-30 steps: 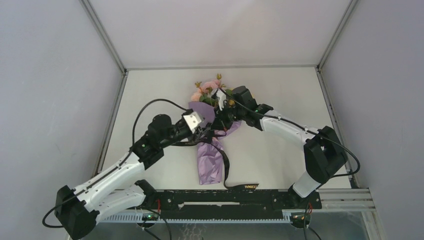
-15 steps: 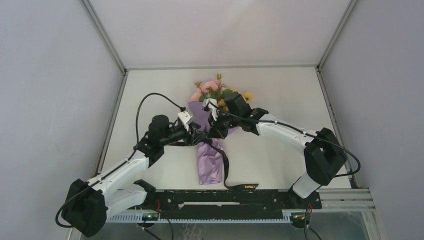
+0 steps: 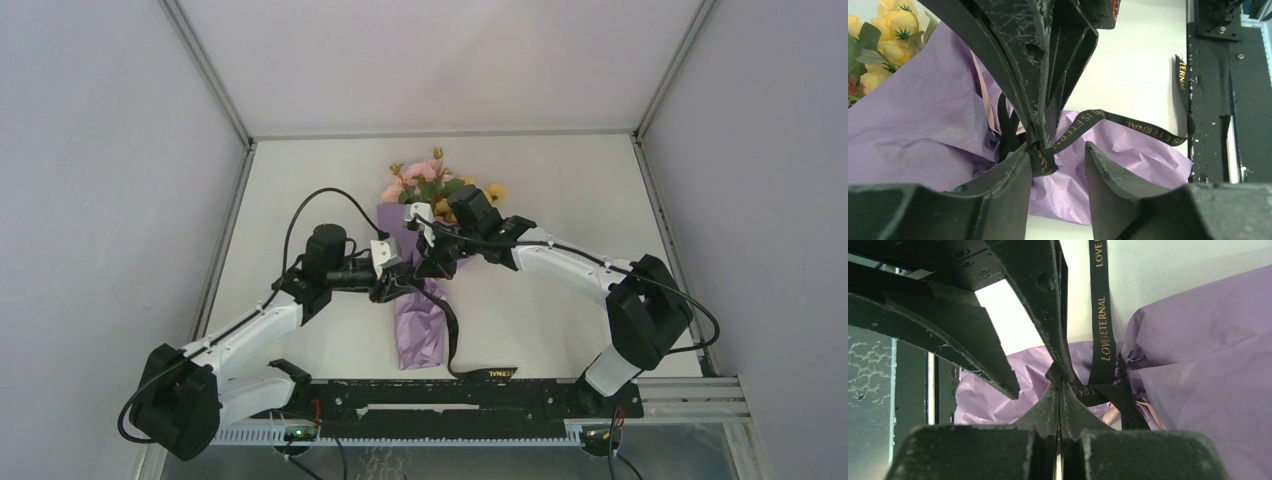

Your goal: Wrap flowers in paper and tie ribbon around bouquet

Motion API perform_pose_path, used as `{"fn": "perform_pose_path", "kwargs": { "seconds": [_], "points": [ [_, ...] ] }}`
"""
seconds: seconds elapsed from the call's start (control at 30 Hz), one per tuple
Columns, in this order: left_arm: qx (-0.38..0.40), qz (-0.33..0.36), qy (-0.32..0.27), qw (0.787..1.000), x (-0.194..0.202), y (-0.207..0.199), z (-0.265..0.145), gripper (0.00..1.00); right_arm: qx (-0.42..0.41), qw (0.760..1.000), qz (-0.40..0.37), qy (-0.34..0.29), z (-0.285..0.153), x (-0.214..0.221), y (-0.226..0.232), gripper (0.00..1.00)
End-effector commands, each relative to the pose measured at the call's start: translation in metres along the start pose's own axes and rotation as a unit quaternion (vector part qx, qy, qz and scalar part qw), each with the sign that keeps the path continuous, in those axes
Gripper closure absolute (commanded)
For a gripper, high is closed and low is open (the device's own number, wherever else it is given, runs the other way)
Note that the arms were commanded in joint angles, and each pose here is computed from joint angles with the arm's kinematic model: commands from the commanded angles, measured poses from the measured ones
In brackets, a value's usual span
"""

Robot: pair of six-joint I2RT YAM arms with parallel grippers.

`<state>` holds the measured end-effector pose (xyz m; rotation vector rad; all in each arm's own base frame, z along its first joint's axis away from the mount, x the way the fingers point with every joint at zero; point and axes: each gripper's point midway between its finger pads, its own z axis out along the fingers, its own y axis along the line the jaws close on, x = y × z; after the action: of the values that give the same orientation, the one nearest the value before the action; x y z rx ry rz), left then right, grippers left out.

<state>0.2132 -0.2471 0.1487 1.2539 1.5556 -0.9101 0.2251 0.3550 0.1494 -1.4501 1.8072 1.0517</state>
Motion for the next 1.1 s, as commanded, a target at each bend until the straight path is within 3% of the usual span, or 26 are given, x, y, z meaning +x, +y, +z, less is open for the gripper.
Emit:
{"fn": "perform_pose_path", "kwargs": {
  "seconds": [0.0,0.17,0.37,0.57,0.67,0.83,1.07],
  "points": [
    [0.023,0.045,-0.04,0.998,-0.035,0.0,0.0,0.58,-0.005,0.999,-0.043,-0.03,0.001,-0.02,-0.001,1.0],
    [-0.01,0.061,-0.027,0.998,-0.032,0.012,-0.003,0.63,-0.005,0.999,-0.046,-0.021,0.0,-0.015,-0.001,1.0],
    [-0.026,0.082,-0.033,0.996,-0.042,0.026,-0.009,0.58,-0.011,0.998,-0.055,-0.018,-0.001,-0.013,0.001,1.0],
    [-0.003,0.031,-0.051,0.998,-0.047,0.015,-0.007,0.61,-0.013,0.998,-0.056,-0.024,0.0,-0.016,0.001,1.0],
    [-0.001,0.025,-0.047,0.999,-0.042,0.014,-0.006,0.71,-0.014,0.998,-0.056,-0.021,0.0,-0.015,0.002,1.0],
    [0.002,0.027,-0.047,0.998,-0.043,0.012,-0.006,1.0,-0.014,0.998,-0.057,-0.023,0.0,-0.016,0.002,1.0],
    [-0.027,0.077,-0.014,0.997,-0.024,0.024,-0.014,1.0,0.016,0.998,-0.053,-0.012,-0.015,-0.012,-0.008,0.75]
  ]
}}
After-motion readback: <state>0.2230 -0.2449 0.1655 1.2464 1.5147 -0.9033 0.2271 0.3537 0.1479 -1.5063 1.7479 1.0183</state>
